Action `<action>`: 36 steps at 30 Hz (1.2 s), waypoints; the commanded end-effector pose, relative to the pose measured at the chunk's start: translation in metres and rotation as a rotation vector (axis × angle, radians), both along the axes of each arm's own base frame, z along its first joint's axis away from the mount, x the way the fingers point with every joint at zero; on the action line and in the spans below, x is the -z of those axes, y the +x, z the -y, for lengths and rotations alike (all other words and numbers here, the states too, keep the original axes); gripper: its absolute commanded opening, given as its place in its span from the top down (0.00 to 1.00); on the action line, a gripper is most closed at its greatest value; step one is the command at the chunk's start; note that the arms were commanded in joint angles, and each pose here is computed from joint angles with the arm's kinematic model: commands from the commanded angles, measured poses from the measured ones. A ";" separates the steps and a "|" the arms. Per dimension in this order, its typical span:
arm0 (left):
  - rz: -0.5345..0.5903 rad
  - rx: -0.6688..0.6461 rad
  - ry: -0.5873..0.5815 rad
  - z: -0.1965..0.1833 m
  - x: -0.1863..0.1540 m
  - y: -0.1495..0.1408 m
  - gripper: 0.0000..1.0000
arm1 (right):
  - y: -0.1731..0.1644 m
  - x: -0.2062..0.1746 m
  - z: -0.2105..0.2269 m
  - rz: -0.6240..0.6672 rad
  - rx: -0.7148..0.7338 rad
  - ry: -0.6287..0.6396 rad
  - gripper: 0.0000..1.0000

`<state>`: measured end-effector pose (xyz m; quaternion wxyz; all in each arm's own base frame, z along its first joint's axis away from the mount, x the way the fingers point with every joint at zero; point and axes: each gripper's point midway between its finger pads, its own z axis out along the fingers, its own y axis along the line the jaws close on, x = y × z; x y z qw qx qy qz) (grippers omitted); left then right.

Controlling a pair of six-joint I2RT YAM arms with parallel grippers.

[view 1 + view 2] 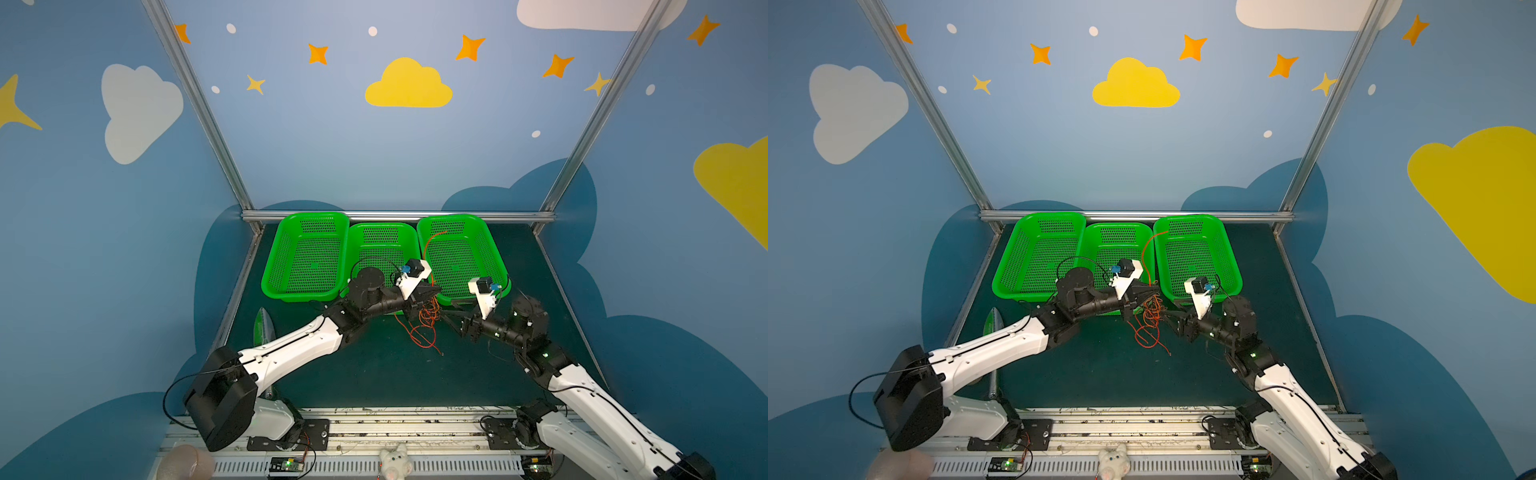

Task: Untangle and sort cables by color
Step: Untie the cable.

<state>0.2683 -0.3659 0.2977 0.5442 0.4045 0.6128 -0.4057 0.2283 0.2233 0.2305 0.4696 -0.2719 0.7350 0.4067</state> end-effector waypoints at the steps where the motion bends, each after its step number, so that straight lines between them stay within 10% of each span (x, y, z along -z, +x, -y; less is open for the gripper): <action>1: 0.029 0.029 -0.028 0.006 -0.016 -0.001 0.97 | 0.003 -0.010 -0.012 0.016 -0.041 0.012 0.37; 15: 0.036 0.065 -0.057 0.007 -0.032 -0.011 0.97 | 0.029 0.019 -0.018 -0.200 0.022 -0.066 1.00; 36: 0.151 0.052 -0.117 -0.018 -0.138 -0.009 0.97 | 0.041 0.128 0.011 -0.655 0.243 -0.263 1.00</action>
